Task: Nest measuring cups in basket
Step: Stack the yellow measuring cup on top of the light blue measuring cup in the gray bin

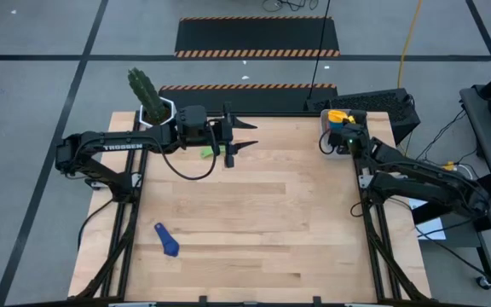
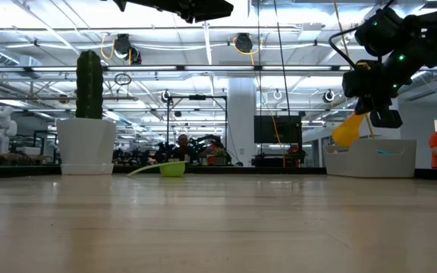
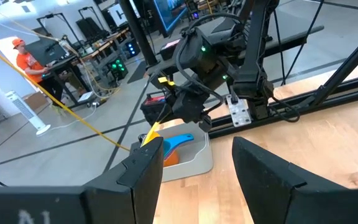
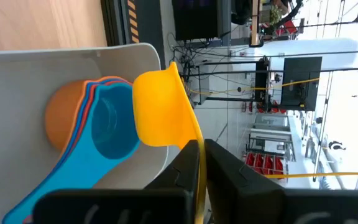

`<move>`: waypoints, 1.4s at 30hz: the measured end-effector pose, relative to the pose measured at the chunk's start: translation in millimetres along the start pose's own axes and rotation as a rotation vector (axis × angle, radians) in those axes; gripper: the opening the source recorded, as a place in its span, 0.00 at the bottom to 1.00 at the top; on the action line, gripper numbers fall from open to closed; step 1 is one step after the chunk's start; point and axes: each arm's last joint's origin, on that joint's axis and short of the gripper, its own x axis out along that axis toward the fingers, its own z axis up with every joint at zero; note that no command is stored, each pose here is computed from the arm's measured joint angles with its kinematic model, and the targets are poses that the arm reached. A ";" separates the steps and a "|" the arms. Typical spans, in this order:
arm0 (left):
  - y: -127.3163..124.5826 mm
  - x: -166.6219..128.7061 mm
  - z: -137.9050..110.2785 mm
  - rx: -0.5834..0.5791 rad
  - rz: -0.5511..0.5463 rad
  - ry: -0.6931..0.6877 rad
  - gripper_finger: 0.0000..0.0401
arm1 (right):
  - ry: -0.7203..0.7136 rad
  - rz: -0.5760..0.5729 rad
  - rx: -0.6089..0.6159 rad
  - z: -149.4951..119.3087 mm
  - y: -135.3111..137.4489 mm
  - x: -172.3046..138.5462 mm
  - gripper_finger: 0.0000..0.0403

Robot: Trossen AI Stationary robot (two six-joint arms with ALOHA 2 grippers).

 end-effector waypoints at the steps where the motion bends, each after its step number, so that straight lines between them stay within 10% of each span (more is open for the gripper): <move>1: 0.1 0.0 0.0 0.000 0.000 0.000 0.49 | 0.004 0.000 0.001 -0.5 -0.1 0.4 0.04; 18: 0.1 0.0 0.3 0.000 0.001 -0.003 0.49 | 0.043 -0.010 0.039 -2.2 0.6 0.3 0.29; 27: 0.3 0.0 0.6 0.005 0.004 -0.006 0.49 | 0.067 -0.029 0.017 -2.0 0.7 -1.4 0.02; 42: 0.6 0.0 1.1 0.022 0.006 -0.011 0.49 | -0.028 -0.073 0.053 -1.0 -26.5 -15.9 0.00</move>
